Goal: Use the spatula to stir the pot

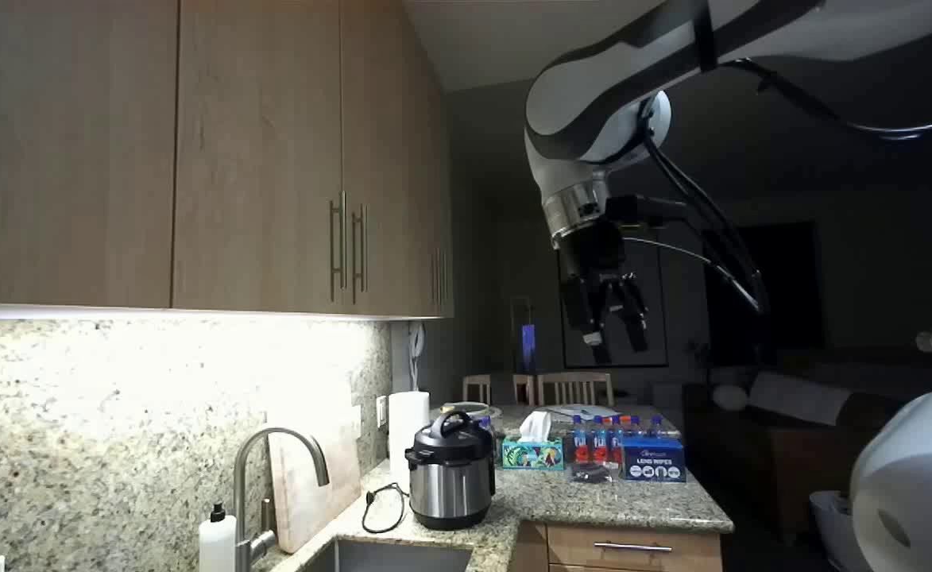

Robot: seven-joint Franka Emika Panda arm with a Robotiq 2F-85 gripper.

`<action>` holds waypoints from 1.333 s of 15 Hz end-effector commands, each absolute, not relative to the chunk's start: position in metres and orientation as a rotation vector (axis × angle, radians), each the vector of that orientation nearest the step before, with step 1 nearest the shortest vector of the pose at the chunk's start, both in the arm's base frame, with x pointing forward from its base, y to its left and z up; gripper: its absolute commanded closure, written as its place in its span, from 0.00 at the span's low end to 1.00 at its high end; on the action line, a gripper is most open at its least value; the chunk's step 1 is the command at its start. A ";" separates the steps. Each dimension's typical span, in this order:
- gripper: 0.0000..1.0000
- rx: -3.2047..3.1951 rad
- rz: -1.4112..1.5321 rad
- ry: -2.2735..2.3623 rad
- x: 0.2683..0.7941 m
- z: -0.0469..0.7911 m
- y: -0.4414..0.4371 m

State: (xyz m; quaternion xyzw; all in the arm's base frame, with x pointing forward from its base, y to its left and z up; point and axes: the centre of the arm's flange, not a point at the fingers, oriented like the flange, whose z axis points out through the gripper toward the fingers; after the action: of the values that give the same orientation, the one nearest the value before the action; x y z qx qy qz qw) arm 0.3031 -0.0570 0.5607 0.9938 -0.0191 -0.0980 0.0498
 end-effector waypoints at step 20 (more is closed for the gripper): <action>0.00 2.949 -0.203 0.403 0.339 0.604 -0.141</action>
State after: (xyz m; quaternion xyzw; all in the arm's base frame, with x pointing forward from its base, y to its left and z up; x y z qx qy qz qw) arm 0.3150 -0.1186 0.5950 0.9928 0.0709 -0.0702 0.0666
